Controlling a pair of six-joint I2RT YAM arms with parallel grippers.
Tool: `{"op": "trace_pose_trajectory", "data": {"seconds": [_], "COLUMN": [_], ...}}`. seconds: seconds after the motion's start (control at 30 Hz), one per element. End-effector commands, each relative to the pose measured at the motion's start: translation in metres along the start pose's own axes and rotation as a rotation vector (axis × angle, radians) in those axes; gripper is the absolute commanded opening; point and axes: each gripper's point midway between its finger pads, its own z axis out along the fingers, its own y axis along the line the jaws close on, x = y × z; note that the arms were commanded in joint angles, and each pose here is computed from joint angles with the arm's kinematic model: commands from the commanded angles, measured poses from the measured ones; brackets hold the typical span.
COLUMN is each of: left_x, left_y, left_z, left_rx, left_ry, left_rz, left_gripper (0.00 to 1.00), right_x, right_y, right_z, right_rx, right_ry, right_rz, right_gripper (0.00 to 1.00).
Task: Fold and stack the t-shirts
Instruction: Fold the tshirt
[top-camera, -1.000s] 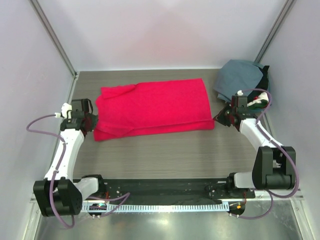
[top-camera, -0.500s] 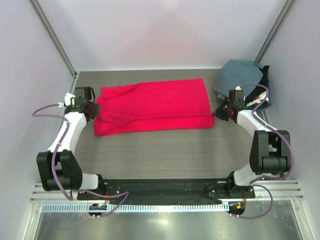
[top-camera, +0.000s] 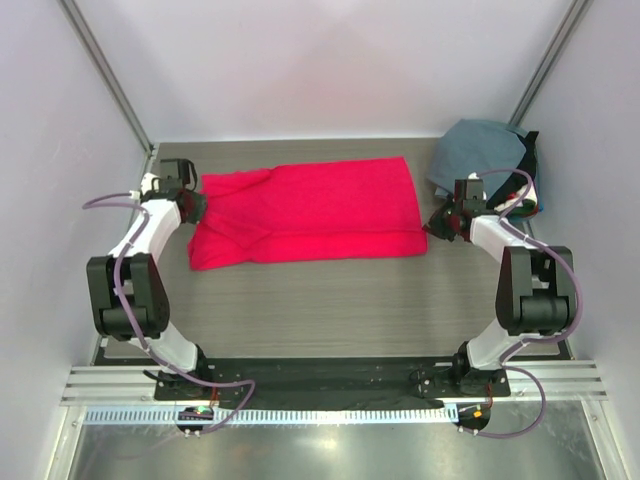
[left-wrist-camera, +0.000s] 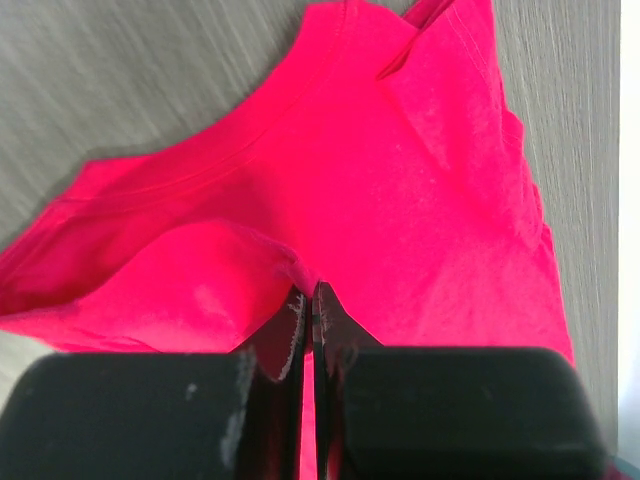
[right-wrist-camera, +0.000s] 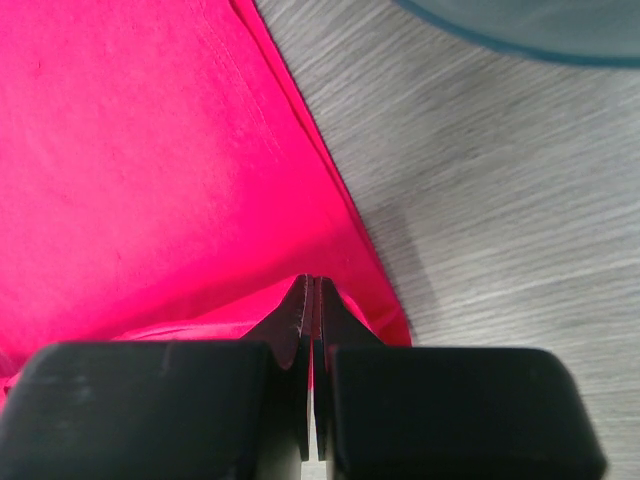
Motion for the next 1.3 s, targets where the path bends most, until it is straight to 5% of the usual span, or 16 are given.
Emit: {"op": "trace_pose_trajectory", "data": {"seconds": [0.0, 0.8, 0.87, 0.93, 0.97, 1.07, 1.27], "left_x": [-0.01, -0.009, -0.009, -0.016, -0.022, -0.031, -0.025], "left_y": [-0.034, -0.065, -0.062, -0.058, -0.058, -0.058, -0.033], "left_z": [-0.001, 0.014, 0.02, 0.016, 0.008, -0.007, -0.048], "left_rx": [0.093, 0.047, 0.017, -0.029, -0.033, -0.02, 0.031], "left_ry": [-0.022, -0.095, -0.096, -0.126, -0.147, -0.182, -0.178], "left_rz": [0.003, 0.114, 0.14, 0.145, 0.147, 0.141, 0.106], "left_gripper": [0.0, 0.02, 0.52, 0.92, 0.94, 0.97, 0.92], "right_x": [-0.031, -0.036, -0.036, -0.041, -0.043, -0.044, -0.029], "right_y": [0.015, 0.018, 0.019, 0.023, 0.025, 0.025, 0.016], "right_z": [0.0, 0.009, 0.012, 0.014, 0.013, 0.005, -0.036], "right_rx": [-0.03, -0.028, -0.029, -0.036, -0.041, -0.036, -0.071], "right_ry": [-0.091, -0.091, -0.084, -0.091, -0.09, -0.114, -0.22], "right_rz": [0.004, 0.015, 0.02, 0.019, 0.017, 0.024, 0.053], "right_gripper": [0.01, 0.01, 0.12, 0.32, 0.44, 0.55, 0.55]}}
